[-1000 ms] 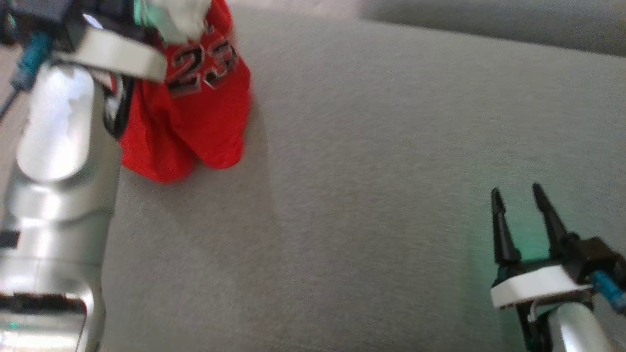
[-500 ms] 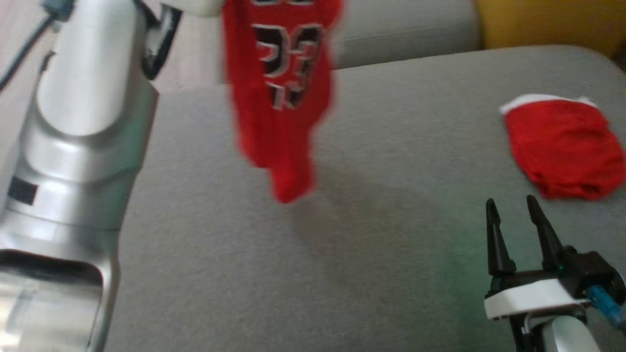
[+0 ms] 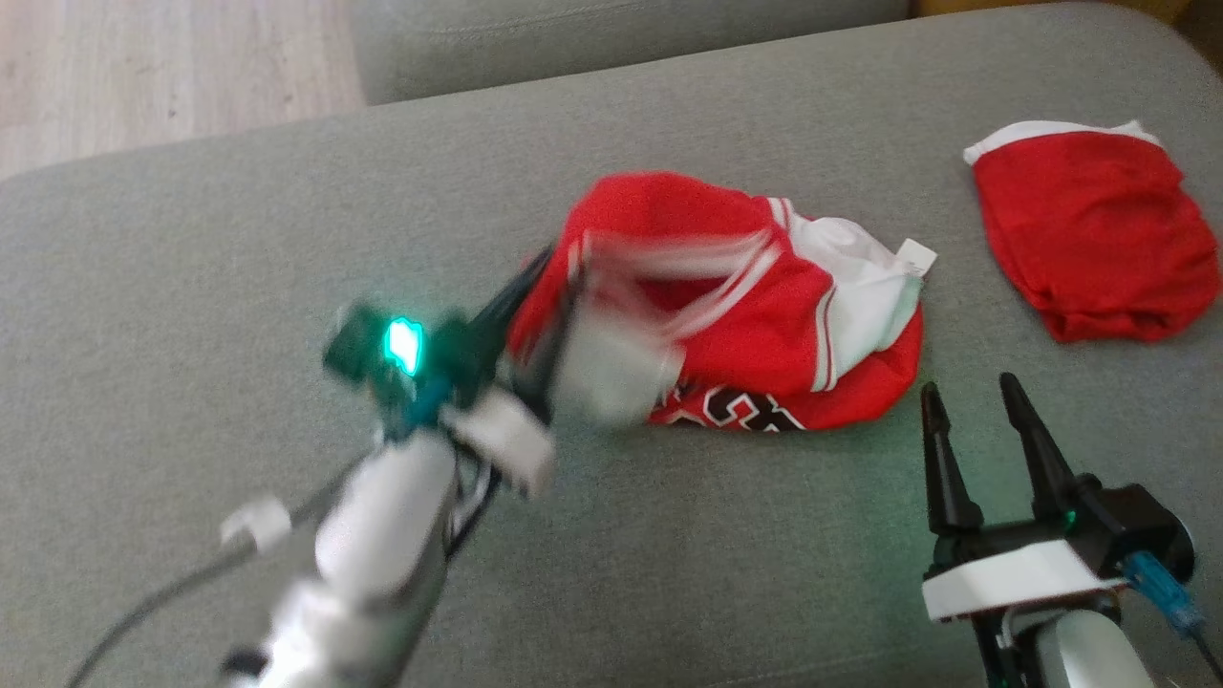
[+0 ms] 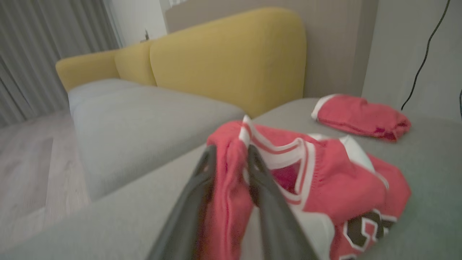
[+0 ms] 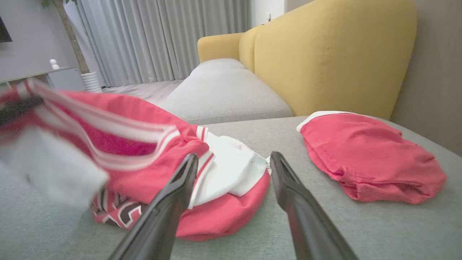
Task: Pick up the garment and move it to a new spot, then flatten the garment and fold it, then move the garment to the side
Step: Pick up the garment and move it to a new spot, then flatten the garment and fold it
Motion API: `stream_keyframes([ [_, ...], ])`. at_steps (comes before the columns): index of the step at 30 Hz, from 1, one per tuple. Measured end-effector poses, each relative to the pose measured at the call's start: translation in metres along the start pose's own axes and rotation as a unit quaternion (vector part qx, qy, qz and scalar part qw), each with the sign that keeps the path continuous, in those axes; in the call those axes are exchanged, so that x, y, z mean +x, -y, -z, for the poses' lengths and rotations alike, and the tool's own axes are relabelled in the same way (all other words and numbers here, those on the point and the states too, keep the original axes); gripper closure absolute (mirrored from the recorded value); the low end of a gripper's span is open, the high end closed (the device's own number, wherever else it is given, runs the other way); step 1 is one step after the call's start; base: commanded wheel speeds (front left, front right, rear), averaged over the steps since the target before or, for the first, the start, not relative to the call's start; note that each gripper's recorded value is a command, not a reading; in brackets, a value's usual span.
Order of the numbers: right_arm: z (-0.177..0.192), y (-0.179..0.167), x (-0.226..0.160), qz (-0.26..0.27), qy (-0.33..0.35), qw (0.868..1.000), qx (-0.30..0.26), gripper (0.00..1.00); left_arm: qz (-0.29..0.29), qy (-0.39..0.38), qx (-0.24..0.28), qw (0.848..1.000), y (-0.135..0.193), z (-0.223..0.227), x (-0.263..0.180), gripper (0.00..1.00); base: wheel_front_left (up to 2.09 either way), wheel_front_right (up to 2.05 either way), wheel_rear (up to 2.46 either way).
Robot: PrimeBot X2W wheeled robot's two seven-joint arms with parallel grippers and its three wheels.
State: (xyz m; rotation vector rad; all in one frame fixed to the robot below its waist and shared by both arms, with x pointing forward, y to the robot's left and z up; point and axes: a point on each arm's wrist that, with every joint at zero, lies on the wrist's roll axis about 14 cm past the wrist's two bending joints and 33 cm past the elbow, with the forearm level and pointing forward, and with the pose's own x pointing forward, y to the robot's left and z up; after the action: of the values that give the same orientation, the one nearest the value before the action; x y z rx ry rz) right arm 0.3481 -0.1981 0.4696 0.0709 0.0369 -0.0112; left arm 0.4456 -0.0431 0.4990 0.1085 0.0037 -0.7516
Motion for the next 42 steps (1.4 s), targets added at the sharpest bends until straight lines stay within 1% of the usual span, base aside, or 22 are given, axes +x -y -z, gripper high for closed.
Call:
stream_keyframes([
  [1,0.0,-0.004,0.003,-0.006,0.001,1.0,0.001,0.0,-0.012,-0.018,-0.011,1.0,0.001,0.016,-0.009,0.0,0.0,0.0,0.0],
  [2,0.0,-0.004,0.003,-0.006,0.001,1.0,0.001,0.0,-0.012,-0.018,-0.011,1.0,0.001,0.016,-0.009,0.0,0.0,0.0,0.0],
  [4,-0.003,-0.008,0.006,-0.013,0.005,1.0,0.006,0.0,-0.041,-0.034,-0.037,0.998,0.001,0.033,-0.025,0.0,0.0,0.0,0.0],
  [7,-0.002,-0.011,0.004,-0.017,0.005,1.0,0.011,0.0,-0.097,-0.029,-0.066,0.993,-0.003,0.036,-0.049,0.0,0.0,0.0,0.0],
  [10,0.004,-0.014,-0.008,-0.02,-0.003,1.0,0.016,0.0,-0.152,-0.023,-0.081,0.985,-0.004,0.039,-0.083,0.0,0.0,0.0,0.0],
  [12,0.012,-0.017,-0.018,-0.023,-0.015,0.999,0.024,0.0,-0.19,-0.027,-0.089,0.977,-0.003,0.045,-0.111,0.0,0.0,0.0,0.0],
  [15,0.017,-0.026,-0.029,-0.036,-0.022,0.999,0.03,0.0,-0.252,-0.025,-0.103,0.962,-0.009,0.049,-0.153,0.0,0.0,0.0,0.0],
  [19,0.009,-0.04,-0.033,-0.06,-0.007,0.998,0.034,0.0,-0.314,0.009,-0.1,0.944,-0.018,0.032,-0.194,0.0,0.0,0.0,0.0],
  [21,0.007,-0.049,-0.038,-0.074,-0.004,0.997,0.034,0.0,-0.335,0.031,-0.091,0.937,-0.022,0.02,-0.21,0.0,0.0,0.0,0.0],
  [23,0.01,-0.053,-0.044,-0.082,-0.008,0.996,0.033,0.0,-0.348,0.045,-0.08,0.933,-0.021,0.011,-0.223,0.0,0.0,0.0,0.0],
  [26,0.01,-0.059,-0.05,-0.093,-0.007,0.995,0.032,0.0,-0.356,0.052,-0.067,0.931,-0.017,0.006,-0.234,0.0,0.0,0.0,0.0],
  [30,0.004,-0.064,-0.05,-0.101,0.003,0.994,0.031,0.0,-0.369,0.052,-0.067,0.925,-0.019,0.009,-0.247,0.0,0.0,0.0,0.0],
  [42,0.006,-0.067,-0.051,-0.104,0.0,0.994,0.038,0.0,-0.368,0.046,-0.069,0.926,-0.019,0.012,-0.245,0.0,0.0,0.0,0.0],
])
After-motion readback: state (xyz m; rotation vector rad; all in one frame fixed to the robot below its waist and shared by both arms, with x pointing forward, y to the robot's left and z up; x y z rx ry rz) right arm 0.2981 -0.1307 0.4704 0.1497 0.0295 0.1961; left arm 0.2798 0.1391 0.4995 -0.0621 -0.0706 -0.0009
